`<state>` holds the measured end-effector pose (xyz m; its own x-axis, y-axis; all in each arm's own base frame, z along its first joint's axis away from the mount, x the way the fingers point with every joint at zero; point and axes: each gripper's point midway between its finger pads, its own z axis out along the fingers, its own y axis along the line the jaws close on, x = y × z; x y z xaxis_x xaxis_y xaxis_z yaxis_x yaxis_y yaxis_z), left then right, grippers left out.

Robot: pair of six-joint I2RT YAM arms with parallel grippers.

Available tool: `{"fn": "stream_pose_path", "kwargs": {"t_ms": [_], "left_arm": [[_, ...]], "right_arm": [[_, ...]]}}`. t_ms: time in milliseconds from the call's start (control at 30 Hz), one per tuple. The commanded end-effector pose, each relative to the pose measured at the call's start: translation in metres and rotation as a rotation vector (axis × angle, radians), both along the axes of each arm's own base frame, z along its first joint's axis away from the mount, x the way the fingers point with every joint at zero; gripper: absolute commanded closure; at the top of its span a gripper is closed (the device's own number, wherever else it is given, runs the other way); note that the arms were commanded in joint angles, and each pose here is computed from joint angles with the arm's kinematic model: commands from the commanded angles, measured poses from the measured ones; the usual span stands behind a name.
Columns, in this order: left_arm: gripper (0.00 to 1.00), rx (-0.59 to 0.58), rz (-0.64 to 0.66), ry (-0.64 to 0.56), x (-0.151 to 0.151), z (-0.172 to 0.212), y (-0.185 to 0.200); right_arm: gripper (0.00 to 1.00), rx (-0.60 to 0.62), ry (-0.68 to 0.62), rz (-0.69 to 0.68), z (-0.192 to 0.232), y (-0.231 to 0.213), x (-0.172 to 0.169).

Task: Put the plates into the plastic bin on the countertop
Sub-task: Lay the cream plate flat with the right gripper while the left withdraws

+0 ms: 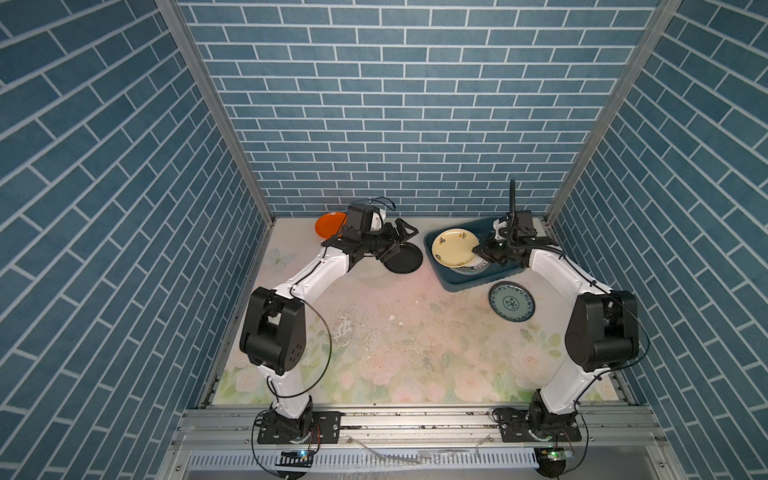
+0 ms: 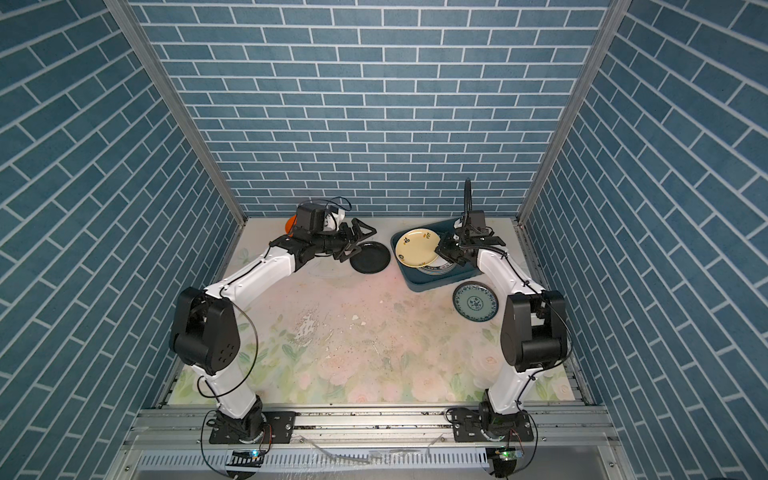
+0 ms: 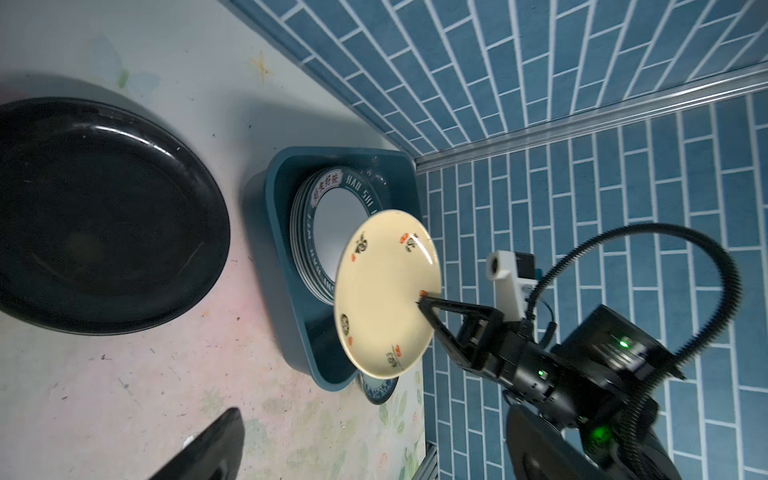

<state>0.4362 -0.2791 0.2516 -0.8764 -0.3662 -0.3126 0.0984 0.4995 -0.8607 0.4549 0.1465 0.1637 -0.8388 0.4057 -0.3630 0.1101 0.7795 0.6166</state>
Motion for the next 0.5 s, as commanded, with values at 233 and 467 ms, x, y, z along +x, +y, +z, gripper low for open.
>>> {"fn": "stream_pose_path", "kwargs": {"t_ms": [233, 467], "left_arm": [[0.00, -0.088, -0.052, -0.173, -0.014, 0.054, -0.001], [0.00, -0.085, -0.046, -0.180, -0.017, 0.057, 0.001]], "right_arm": [[0.97, -0.043, 0.015, -0.102, -0.027, -0.034, 0.040], [0.97, -0.037, 0.013, -0.125, -0.041, -0.045, 0.061]]}}
